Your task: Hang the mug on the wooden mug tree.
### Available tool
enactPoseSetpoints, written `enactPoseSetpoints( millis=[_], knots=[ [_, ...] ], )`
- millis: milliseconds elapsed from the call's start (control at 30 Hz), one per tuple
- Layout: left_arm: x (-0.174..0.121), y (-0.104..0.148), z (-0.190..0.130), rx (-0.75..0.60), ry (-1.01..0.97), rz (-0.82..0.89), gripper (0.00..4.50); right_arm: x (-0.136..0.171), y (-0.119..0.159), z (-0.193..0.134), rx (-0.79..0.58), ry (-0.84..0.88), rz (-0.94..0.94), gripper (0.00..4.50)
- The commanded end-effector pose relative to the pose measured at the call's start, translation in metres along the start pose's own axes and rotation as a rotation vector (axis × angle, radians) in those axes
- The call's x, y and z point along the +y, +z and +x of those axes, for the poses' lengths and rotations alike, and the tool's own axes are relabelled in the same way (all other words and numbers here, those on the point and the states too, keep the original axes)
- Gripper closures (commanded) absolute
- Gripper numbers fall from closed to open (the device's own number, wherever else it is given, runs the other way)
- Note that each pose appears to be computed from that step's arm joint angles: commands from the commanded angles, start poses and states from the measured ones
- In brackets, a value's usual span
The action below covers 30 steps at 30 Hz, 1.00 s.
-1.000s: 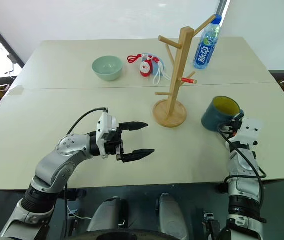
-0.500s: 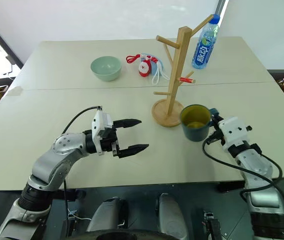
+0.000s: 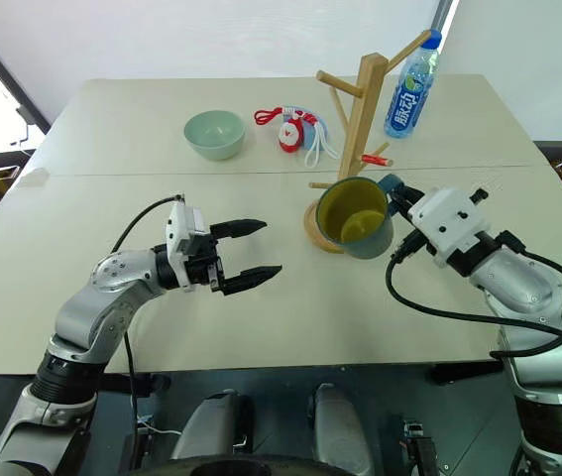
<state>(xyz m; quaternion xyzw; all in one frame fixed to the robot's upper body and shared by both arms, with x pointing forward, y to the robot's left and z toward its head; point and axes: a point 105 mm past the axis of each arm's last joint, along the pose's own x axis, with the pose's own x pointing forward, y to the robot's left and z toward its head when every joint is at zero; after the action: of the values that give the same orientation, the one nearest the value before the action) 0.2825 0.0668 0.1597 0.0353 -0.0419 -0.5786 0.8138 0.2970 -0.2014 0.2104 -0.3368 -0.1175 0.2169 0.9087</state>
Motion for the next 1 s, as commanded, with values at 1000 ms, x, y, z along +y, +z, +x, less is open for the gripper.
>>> enactPoseSetpoints(
  millis=[1000],
  knots=[
    [0.0, 0.059, -0.003, -0.14, -0.013, 0.072, 0.0, -0.018, 0.01, 0.043, -0.024, -0.005, -0.005, 4.45]
  ],
)
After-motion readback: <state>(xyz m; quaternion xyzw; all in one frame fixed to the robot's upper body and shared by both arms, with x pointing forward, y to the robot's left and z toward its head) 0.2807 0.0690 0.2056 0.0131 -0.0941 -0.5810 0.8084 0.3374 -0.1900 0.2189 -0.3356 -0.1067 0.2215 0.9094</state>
